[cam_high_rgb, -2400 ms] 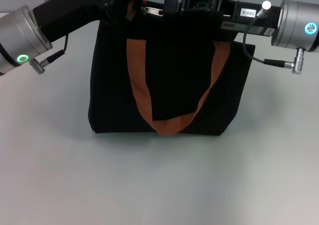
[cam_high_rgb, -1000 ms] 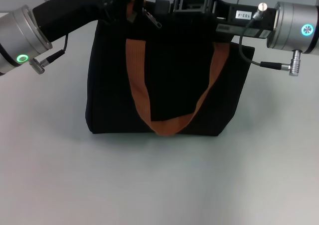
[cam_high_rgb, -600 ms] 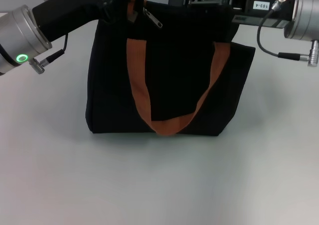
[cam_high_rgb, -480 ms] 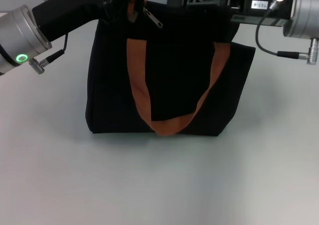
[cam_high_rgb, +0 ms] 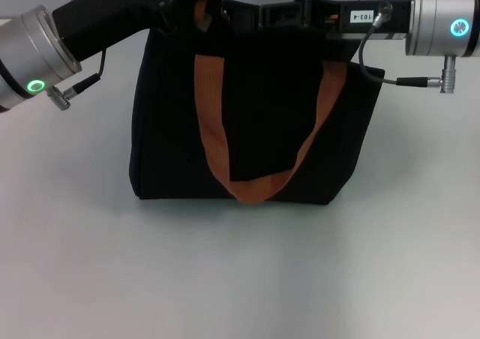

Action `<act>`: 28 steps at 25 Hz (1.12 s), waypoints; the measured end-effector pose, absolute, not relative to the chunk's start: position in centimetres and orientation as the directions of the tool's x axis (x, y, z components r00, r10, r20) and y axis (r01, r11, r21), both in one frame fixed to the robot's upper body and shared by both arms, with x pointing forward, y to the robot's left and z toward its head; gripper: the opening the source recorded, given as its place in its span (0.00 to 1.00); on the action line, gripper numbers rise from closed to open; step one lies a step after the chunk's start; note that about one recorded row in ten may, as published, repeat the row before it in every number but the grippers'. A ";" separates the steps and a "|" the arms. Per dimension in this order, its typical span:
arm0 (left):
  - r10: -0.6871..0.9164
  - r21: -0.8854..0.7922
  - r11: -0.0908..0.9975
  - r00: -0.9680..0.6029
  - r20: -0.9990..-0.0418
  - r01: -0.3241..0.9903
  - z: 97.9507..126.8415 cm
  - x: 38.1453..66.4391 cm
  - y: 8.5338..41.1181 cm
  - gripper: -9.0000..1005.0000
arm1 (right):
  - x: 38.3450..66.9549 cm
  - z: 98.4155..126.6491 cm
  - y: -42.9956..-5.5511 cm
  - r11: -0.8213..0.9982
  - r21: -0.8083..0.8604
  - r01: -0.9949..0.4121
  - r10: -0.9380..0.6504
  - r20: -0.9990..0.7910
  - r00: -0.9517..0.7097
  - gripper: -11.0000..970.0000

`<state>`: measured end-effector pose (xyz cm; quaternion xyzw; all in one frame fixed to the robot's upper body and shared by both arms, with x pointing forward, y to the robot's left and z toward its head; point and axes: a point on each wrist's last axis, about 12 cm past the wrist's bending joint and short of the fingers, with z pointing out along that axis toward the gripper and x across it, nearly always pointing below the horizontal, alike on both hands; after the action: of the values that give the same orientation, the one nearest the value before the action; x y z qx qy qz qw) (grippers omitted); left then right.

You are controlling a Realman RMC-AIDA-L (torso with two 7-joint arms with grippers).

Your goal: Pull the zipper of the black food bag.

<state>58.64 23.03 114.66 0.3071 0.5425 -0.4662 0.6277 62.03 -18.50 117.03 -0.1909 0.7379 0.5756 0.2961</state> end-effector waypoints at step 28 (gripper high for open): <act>-0.258 -0.118 0.363 -0.023 -0.966 0.924 114.8 58.5 22.9 0.03 | 60.8 116.4 -19.7 0.210 0.774 -0.598 0.152 -0.630 -0.762 0.01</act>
<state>58.52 22.95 114.78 0.3101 0.5373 -0.4718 0.6265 60.77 -19.68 116.37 -0.1560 0.7143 0.6088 0.3080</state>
